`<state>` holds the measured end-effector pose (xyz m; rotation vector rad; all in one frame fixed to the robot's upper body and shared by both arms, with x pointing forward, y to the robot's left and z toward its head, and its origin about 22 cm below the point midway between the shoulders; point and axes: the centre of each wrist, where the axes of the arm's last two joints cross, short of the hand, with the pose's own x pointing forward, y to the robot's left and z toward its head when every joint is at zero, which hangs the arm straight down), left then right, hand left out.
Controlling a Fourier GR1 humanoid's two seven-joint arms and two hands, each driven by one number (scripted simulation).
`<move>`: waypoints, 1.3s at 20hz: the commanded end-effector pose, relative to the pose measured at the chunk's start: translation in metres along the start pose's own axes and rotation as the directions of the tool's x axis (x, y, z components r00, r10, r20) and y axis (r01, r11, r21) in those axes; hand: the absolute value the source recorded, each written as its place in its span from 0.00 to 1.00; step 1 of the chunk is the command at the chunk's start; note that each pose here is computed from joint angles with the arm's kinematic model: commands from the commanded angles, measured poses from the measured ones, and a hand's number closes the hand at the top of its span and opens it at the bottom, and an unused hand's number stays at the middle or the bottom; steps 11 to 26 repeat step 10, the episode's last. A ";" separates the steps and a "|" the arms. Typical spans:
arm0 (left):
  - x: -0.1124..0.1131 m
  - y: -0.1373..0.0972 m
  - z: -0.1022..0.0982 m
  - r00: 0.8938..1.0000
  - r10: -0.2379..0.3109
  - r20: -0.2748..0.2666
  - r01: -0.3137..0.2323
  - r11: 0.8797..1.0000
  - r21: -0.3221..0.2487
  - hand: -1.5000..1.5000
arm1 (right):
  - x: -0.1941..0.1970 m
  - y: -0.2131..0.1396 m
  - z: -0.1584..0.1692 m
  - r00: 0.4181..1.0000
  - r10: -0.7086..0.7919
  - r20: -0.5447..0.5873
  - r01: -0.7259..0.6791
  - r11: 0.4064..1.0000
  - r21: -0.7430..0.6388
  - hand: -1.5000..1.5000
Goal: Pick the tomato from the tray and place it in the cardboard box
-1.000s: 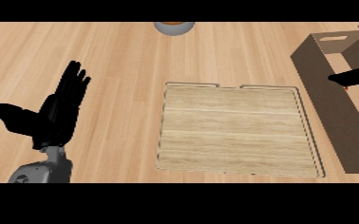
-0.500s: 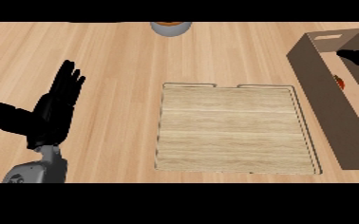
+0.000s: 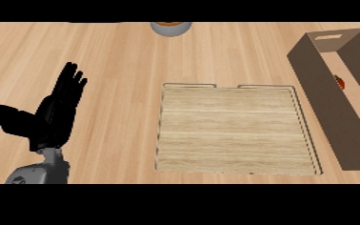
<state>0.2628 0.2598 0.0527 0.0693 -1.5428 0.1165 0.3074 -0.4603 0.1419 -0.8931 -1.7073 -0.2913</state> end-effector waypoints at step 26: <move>0.010 0.012 0.009 1.000 -0.014 -0.006 0.014 1.000 -0.018 0.50 | -0.042 -0.085 0.034 0.998 -0.050 0.036 0.053 0.996 -0.078 0.00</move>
